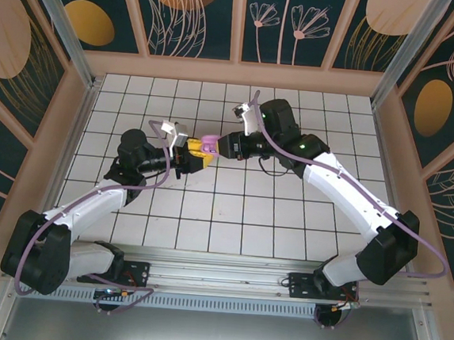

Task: Insert wireless bluetooth earbuds into charging case

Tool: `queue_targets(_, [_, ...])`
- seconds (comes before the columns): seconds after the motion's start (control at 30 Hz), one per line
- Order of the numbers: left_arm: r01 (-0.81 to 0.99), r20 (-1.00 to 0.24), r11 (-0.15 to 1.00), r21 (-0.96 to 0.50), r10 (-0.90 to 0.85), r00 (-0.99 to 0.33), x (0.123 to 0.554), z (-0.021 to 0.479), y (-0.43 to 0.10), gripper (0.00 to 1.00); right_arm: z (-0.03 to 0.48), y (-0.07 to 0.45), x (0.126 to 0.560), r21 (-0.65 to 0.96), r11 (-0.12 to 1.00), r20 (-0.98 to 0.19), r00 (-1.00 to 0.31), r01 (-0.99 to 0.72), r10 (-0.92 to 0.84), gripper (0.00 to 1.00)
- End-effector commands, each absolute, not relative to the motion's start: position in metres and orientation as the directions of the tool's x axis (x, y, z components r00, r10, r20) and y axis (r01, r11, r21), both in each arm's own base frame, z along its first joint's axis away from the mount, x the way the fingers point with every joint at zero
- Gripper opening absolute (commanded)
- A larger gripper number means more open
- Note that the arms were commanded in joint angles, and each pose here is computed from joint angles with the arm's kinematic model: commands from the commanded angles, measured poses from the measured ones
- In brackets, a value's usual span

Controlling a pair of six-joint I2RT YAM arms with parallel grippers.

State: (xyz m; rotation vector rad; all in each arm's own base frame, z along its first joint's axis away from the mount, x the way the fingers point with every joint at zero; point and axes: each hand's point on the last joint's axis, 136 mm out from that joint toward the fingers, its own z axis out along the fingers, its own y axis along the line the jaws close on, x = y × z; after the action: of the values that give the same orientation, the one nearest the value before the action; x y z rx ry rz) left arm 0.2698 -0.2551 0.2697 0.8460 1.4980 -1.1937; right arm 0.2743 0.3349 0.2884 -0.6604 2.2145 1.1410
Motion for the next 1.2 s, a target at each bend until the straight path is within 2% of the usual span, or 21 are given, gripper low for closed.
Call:
queue_targets(0.0, [0.963, -0.984, 0.208, -0.170, -0.090, -0.154, 0.258, 0.294, -0.258, 0.00, 0.295, 0.328, 0.283, 0.520, 0.566, -0.690, -0.705, -0.640, -0.163, 0.35])
queue_targets(0.4, [0.963, -0.985, 0.214, -0.163, -0.088, -0.147, 0.260, 0.296, -0.258, 0.00, 0.348, 0.305, 0.273, 0.506, 0.529, -0.766, -0.637, -0.681, -0.087, 0.36])
queue_targets(0.53, [0.967, -0.984, 0.198, -0.160, -0.109, -0.140, 0.262, 0.305, -0.260, 0.00, 0.367, 0.295, 0.279, 0.565, 0.484, -0.774, -0.633, -0.668, 0.031, 0.43])
queue_targets(0.7, [0.971, -0.983, 0.182, -0.155, -0.123, -0.134, 0.265, 0.315, -0.263, 0.00, 0.375, 0.298, 0.284, 0.623, 0.425, -0.749, -0.657, -0.656, 0.083, 0.48])
queue_targets(1.17, [0.973, -0.983, 0.189, -0.134, -0.152, -0.106, 0.264, 0.336, -0.260, 0.00, 0.347, 0.330, 0.274, 0.802, 0.255, -0.574, -0.815, -0.540, 0.081, 0.58])
